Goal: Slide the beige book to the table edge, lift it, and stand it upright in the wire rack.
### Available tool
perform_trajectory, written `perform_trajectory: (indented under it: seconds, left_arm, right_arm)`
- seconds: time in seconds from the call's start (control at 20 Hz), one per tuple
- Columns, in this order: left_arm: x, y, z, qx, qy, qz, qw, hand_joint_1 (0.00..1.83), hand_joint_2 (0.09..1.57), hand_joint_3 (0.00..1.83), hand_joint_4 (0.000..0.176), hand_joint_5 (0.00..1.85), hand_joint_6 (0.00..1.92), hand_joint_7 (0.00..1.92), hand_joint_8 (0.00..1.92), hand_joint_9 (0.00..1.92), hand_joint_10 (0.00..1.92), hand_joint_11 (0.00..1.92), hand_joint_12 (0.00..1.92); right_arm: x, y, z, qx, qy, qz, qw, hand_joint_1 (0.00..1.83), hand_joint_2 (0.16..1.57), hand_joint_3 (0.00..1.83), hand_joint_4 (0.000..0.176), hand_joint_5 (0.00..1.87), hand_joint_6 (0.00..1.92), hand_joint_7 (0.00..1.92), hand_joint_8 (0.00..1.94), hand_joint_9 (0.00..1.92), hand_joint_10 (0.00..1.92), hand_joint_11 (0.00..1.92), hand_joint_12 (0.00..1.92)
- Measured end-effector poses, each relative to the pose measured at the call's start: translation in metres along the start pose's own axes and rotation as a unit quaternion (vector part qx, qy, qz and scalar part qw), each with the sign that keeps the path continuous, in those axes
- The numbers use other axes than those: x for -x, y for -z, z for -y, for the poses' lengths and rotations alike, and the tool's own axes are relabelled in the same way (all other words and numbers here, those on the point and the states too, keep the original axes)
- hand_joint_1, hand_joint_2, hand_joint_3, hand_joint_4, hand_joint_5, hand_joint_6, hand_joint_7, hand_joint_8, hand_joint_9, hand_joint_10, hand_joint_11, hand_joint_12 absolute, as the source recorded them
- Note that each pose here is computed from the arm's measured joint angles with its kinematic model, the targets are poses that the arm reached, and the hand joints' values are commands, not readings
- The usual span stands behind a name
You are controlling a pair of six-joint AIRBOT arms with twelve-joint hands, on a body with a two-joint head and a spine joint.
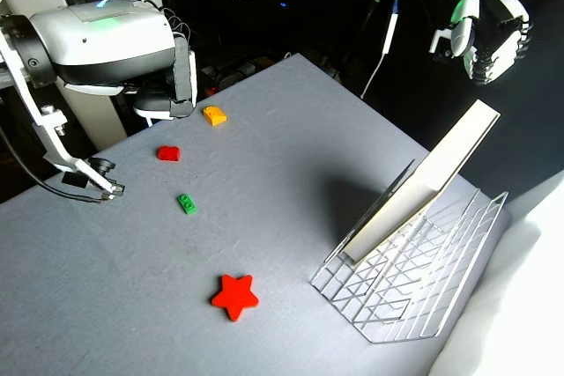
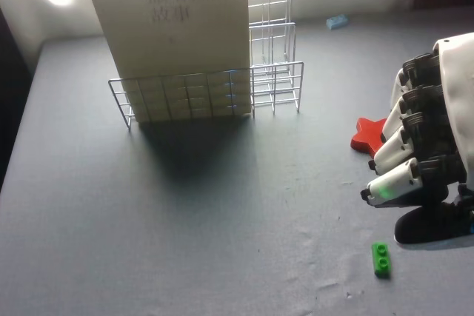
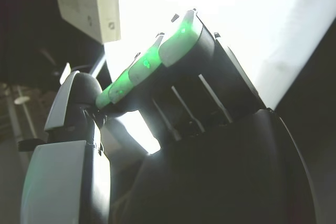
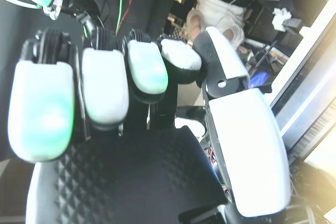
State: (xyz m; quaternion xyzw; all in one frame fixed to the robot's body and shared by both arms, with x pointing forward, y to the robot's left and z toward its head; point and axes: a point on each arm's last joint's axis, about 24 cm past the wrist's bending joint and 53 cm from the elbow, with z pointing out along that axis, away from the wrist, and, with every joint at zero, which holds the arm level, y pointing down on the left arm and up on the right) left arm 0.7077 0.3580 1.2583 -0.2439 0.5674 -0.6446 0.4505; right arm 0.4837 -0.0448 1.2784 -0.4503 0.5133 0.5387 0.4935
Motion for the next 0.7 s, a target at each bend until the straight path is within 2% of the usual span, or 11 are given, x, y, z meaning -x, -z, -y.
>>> perform_trajectory:
  seconds: [0.1,0.3,0.55,0.65,0.7]
  left_arm:
    - [0.000,0.001,0.006,-0.002,-0.007,-0.002,1.0000,0.93,1.30,0.01,0.000,1.31,1.92,1.35,1.92,1.37,1.92,1.40,1.92]
    - [-0.013,0.002,0.006,0.003,-0.007,-0.018,0.9998,0.89,1.30,0.01,0.000,1.28,1.92,1.33,1.92,1.35,1.92,1.37,1.92]
    - [-0.010,0.002,0.014,-0.005,-0.005,-0.013,0.9999,0.88,1.31,0.01,0.000,1.26,1.92,1.32,1.92,1.34,1.92,1.37,1.92]
    - [-0.011,0.001,0.016,-0.010,-0.004,-0.013,0.9999,0.90,1.30,0.00,0.000,1.28,1.92,1.33,1.92,1.34,1.92,1.37,1.92]
    - [-0.011,0.000,0.017,-0.010,-0.004,-0.012,0.9999,0.91,1.30,0.00,0.000,1.28,1.92,1.33,1.92,1.34,1.92,1.37,1.92]
  right_arm:
    - [0.000,0.000,0.000,0.001,-0.001,0.001,1.0000,0.85,1.35,0.00,0.000,1.17,1.92,1.33,1.94,1.50,1.92,1.62,1.92]
    - [0.008,-0.001,0.001,-0.001,-0.006,0.014,0.9999,0.82,1.37,0.01,0.000,1.16,1.92,1.32,1.94,1.50,1.92,1.62,1.92]
    - [0.014,0.001,0.002,0.002,-0.001,0.025,0.9997,0.84,1.36,0.00,0.000,1.17,1.92,1.32,1.94,1.49,1.92,1.62,1.92]
    - [0.023,0.001,0.003,-0.001,0.008,0.045,0.9990,0.83,1.36,0.00,0.000,1.17,1.92,1.31,1.94,1.48,1.92,1.60,1.92]
    - [0.040,0.003,0.005,-0.004,0.031,0.081,0.9962,0.84,1.35,0.00,0.000,1.16,1.92,1.31,1.94,1.48,1.92,1.60,1.92]
